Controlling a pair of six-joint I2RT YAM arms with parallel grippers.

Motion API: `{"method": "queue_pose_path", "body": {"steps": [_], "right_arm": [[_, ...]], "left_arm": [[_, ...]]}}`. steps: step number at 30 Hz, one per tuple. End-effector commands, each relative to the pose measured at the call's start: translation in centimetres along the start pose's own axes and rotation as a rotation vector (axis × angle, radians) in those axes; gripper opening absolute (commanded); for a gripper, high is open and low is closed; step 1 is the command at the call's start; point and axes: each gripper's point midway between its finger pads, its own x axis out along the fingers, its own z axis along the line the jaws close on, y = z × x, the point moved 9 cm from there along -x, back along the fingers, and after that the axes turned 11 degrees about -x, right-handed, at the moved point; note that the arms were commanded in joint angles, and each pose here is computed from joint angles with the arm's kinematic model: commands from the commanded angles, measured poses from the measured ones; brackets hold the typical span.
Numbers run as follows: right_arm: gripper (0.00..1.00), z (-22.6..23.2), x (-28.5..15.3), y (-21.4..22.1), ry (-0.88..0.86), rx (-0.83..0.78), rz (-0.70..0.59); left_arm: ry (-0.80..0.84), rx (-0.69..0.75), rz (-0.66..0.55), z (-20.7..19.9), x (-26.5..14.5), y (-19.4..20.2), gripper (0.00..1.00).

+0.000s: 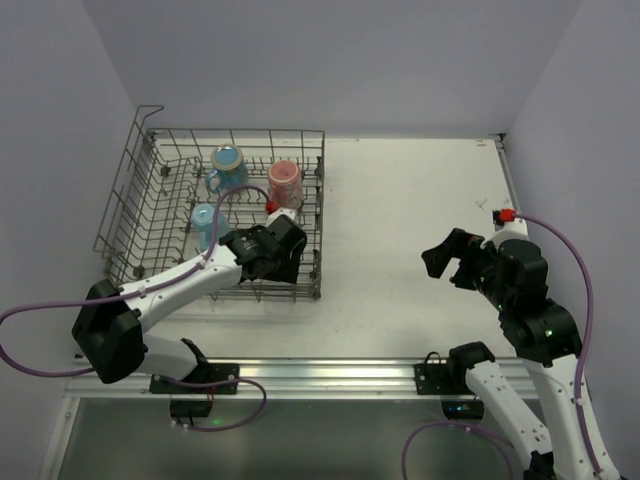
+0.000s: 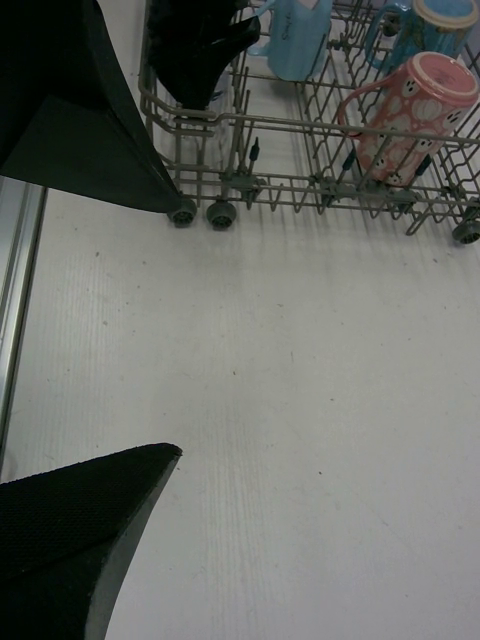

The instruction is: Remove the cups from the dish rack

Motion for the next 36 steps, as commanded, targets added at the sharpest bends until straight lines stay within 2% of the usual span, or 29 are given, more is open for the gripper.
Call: {"method": "queue_pose_path", "body": {"steps": [1, 2, 3, 4, 5, 11, 15, 20, 24, 26, 28, 30, 31, 32, 33, 34, 36], "right_arm": [[0.99, 0.2, 0.0, -0.4, -0.014, -0.004, -0.024], [0.99, 0.2, 0.0, -0.3, -0.014, -0.004, -0.023], [0.99, 0.2, 0.0, -0.3, -0.016, -0.002, -0.024], [0.99, 0.2, 0.1, -0.3, -0.017, -0.003, -0.023], [0.99, 0.2, 0.2, -0.4, -0.015, -0.002, -0.022], [0.99, 0.4, 0.7, -0.9, -0.018, 0.008, -0.031], [0.99, 1.0, 1.1, -1.7, -0.060, 0.021, -0.064], [0.99, 3.4, 2.2, -3.1, -0.255, 0.039, 0.041], [0.98, 5.5, 2.5, -4.1, -0.443, 0.132, 0.053], [0.98, 6.6, 2.6, -4.5, -0.578, 0.160, 0.068], [0.97, 7.6, 2.7, -5.2, -0.674, 0.229, 0.074], [0.96, 8.3, 2.8, -4.7, -0.793, 0.323, 0.164], [0.95, 8.8, 2.7, -5.4, -0.866, 0.323, 0.122], [0.94, 8.8, 3.3, -4.7, -0.893, 0.365, 0.154], [0.93, 9.1, 3.1, -4.7, -0.941, 0.447, 0.208], [0.92, 9.2, 3.3, -4.7, -1.005, 0.447, 0.171], [0.88, 9.5, 3.3, -4.9, -1.063, 0.536, 0.221]], "left_arm": [[0.002, -0.015, -0.035, -0.1, 0.1, -0.2, 0.30], [-0.001, -0.016, -0.036, -0.1, 0.1, -0.2, 0.26], [-0.007, -0.015, -0.037, 0.0, 0.0, -0.2, 0.12], [-0.011, -0.015, -0.041, 0.0, -0.1, -0.3, 0.04], [-0.015, -0.015, -0.047, 0.1, -0.2, -0.4, 0.00], [0.009, -0.036, -0.137, 0.1, -4.0, -2.9, 0.00], [0.095, -0.069, -0.236, 0.0, -8.4, -5.4, 0.00], [0.307, -0.112, -0.375, -0.5, -15.1, -8.5, 0.00], [0.593, -0.108, -0.460, -0.6, -19.6, -8.8, 0.00], [0.717, -0.098, -0.523, -0.4, -20.8, -8.5, 0.00], [0.822, -0.070, -0.533, -0.5, -21.2, -7.8, 0.00], [0.901, -0.064, -0.571, -0.3, -21.1, -6.9, 0.00], [0.947, -0.045, -0.570, -0.3, -21.1, -6.5, 0.00], [0.985, -0.044, -0.598, -0.5, -21.2, -6.5, 0.00], [0.995, -0.036, -0.588, -0.4, -20.4, -5.8, 0.00], [1.044, -0.022, -0.601, -0.6, -20.6, -5.6, 0.00], [1.078, -0.008, -0.587, -0.7, -19.7, -4.8, 0.00]]}}
